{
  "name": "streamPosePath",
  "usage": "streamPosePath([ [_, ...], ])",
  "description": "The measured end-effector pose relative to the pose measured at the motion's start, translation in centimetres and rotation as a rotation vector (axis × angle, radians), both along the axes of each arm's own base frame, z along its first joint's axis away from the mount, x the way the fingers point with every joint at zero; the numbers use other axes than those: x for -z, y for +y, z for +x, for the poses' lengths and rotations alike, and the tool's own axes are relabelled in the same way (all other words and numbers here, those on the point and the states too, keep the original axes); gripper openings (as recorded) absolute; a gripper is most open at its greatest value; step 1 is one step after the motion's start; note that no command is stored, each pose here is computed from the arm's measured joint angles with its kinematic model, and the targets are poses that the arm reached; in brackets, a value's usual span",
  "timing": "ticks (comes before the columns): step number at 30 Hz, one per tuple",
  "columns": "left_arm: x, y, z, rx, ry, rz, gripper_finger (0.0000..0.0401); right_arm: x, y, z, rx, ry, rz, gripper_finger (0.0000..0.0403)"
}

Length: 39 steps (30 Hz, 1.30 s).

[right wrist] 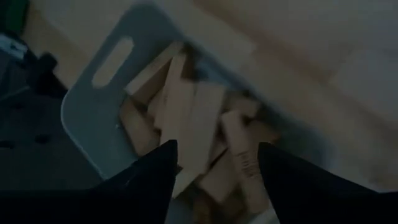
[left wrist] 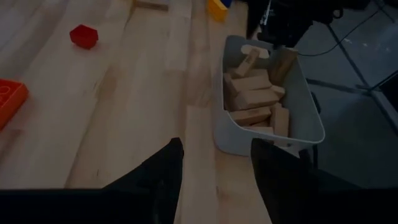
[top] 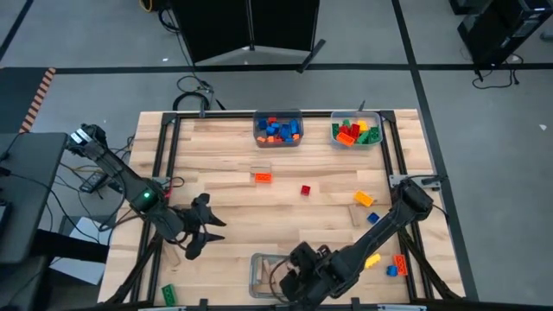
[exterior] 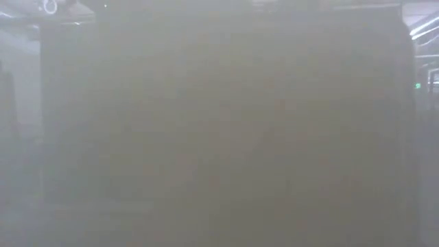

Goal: Sort blocks by size
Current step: Put the large yellow game piece into the transparent bin

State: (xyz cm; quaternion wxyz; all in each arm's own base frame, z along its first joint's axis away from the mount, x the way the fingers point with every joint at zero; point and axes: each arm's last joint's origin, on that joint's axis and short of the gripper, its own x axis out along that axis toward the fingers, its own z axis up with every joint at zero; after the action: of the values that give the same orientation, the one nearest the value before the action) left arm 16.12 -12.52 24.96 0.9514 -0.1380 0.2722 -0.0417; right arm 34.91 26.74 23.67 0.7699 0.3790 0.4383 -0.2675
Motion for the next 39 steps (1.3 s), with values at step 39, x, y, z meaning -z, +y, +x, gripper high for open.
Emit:
streamPosePath([
  [39, -1.2, 1.3, 1.7, -0.19, -0.154, -0.042, 0.0195, -2.5, -1.5, -16.0, -0.145, 0.504, -0.009, 0.0192],
])
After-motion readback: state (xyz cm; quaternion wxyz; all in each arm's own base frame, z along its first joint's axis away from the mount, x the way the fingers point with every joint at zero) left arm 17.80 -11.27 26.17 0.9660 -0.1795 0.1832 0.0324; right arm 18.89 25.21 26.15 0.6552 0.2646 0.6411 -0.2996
